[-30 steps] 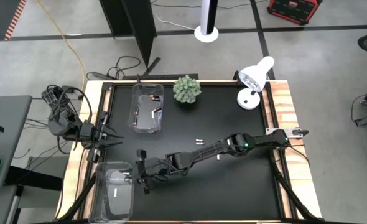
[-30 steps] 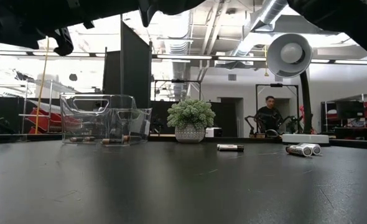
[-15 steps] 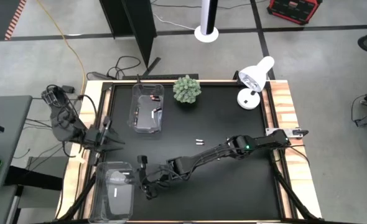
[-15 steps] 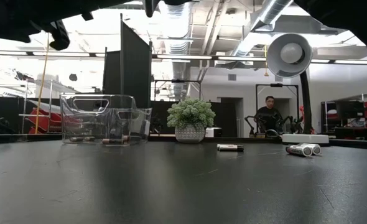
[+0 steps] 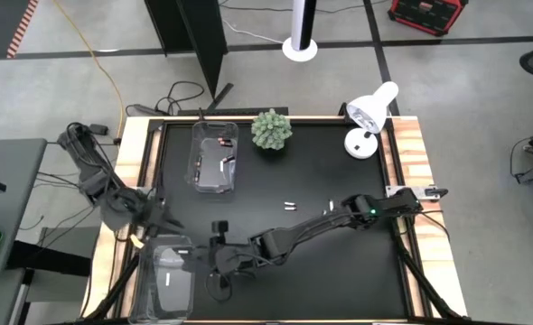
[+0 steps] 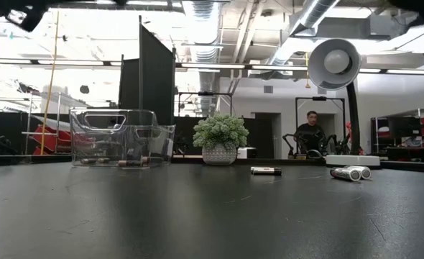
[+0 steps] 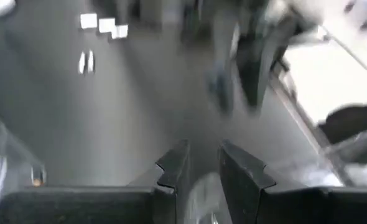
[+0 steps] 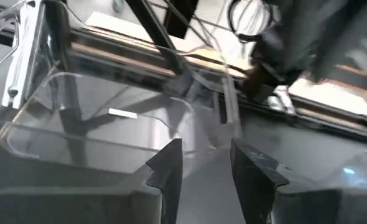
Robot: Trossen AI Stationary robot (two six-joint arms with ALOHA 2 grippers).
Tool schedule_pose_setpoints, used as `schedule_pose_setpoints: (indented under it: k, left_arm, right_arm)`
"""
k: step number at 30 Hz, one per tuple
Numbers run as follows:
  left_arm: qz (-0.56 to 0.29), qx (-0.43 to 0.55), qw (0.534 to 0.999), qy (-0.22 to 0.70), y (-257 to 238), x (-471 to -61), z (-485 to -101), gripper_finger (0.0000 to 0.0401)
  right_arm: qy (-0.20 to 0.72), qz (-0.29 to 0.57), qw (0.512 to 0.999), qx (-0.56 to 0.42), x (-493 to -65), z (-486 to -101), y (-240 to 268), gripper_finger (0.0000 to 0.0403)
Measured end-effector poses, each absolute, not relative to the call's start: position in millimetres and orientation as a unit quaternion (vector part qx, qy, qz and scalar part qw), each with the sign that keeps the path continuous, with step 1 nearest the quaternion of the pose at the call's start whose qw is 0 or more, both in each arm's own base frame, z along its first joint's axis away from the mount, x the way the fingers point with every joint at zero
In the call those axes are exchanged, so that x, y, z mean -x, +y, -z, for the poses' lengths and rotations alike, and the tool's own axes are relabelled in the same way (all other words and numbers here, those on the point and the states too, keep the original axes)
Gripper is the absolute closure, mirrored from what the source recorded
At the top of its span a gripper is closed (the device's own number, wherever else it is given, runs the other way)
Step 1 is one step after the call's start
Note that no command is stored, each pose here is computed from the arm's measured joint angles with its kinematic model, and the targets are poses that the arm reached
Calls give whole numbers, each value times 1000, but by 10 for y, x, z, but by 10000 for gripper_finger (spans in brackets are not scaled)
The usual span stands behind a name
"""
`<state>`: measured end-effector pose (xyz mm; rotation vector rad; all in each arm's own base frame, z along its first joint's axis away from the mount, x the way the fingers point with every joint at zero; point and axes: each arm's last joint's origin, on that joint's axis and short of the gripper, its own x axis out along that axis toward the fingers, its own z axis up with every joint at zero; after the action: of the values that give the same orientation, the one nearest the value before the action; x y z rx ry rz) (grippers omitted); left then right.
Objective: Sort batteries
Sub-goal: Move the bottom transparent bin to the center of the table
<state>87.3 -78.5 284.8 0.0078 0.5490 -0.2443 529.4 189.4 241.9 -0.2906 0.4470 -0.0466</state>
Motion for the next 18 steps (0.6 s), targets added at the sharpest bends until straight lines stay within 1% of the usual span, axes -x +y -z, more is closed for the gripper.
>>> schedule_pose_setpoints:
  k: [4, 8, 11, 15, 18]
  left_arm:
    - [114, 8, 928, 355, -841, -896, -2700, 313]
    - [78, 0, 899, 430, -883, -923, -2552, 292]
    - [57, -8, 878, 476, -914, -940, -2461, 276]
    - [62, -4, 851, 522, -973, -963, -2384, 259]
    - [66, -3, 837, 543, -999, -971, -2349, 256]
  right_arm:
    - [231, 44, 957, 172, -5140, -2637, 1955, 251]
    - [235, 57, 953, 183, -5044, -2765, 1990, 253]
    - [235, 69, 951, 190, -5034, -2776, 1991, 254]
    - [241, 70, 949, 190, -5031, -2760, 1982, 255]
    - [251, 75, 947, 188, -5030, -2742, 1954, 255]
